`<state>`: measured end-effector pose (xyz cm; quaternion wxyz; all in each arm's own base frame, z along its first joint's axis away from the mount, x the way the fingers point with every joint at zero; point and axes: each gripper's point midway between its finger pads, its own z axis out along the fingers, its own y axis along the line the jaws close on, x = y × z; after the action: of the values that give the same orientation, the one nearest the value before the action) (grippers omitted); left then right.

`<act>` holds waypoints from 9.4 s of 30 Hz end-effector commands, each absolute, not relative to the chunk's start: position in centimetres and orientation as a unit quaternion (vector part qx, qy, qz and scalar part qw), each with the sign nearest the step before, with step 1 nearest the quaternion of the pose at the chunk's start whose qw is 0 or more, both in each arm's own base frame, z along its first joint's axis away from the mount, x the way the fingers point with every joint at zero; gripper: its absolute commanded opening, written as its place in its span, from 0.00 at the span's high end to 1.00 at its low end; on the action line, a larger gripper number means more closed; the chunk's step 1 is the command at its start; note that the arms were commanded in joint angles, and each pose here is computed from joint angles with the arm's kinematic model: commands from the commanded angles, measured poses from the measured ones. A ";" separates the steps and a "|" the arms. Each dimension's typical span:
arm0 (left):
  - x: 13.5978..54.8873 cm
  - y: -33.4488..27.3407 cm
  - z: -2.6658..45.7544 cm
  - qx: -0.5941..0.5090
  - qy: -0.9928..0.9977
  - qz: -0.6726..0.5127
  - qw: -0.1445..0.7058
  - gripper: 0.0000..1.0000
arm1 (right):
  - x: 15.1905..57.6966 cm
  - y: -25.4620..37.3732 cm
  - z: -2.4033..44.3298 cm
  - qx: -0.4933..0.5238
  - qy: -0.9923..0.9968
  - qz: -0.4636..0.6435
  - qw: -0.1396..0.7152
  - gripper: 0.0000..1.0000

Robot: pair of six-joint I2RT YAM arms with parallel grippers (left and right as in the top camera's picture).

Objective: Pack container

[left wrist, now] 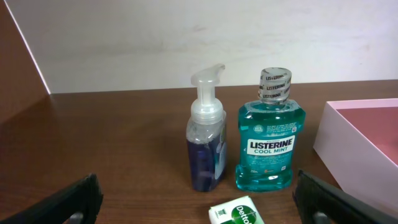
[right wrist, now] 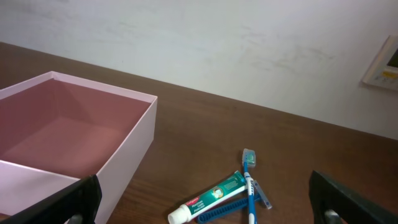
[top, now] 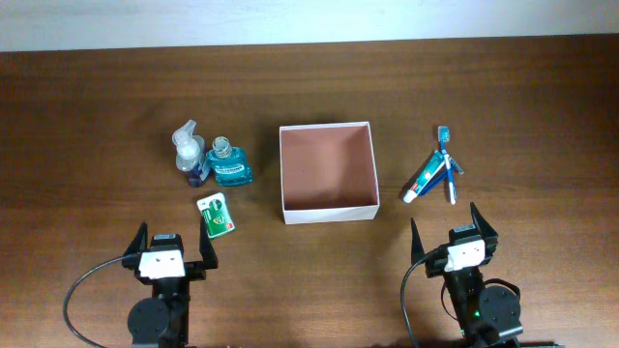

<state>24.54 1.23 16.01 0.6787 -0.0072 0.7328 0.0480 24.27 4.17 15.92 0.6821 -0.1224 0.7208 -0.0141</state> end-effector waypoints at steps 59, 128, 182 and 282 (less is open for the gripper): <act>31.9 -4.0 33.0 0.117 0.793 -0.049 0.595 0.00 | 24.3 3.9 15.7 -0.117 0.723 -0.017 0.681 0.01; 41.0 -6.8 16.8 -0.047 0.897 0.031 0.437 0.27 | 24.3 3.9 15.7 -0.117 0.723 -0.017 0.681 0.02; 41.4 -6.9 15.8 -0.045 0.901 0.034 0.431 0.64 | 24.3 3.9 15.7 -0.117 0.723 -0.017 0.681 0.02; 47.6 -21.4 19.3 -0.006 0.868 -0.020 0.496 0.45 | 24.3 3.9 15.7 -0.117 0.723 -0.017 0.681 0.02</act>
<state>47.06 -21.45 17.35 0.4777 0.0029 0.8783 -0.0182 24.26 4.17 15.97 0.6828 -0.1222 0.7201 -0.0141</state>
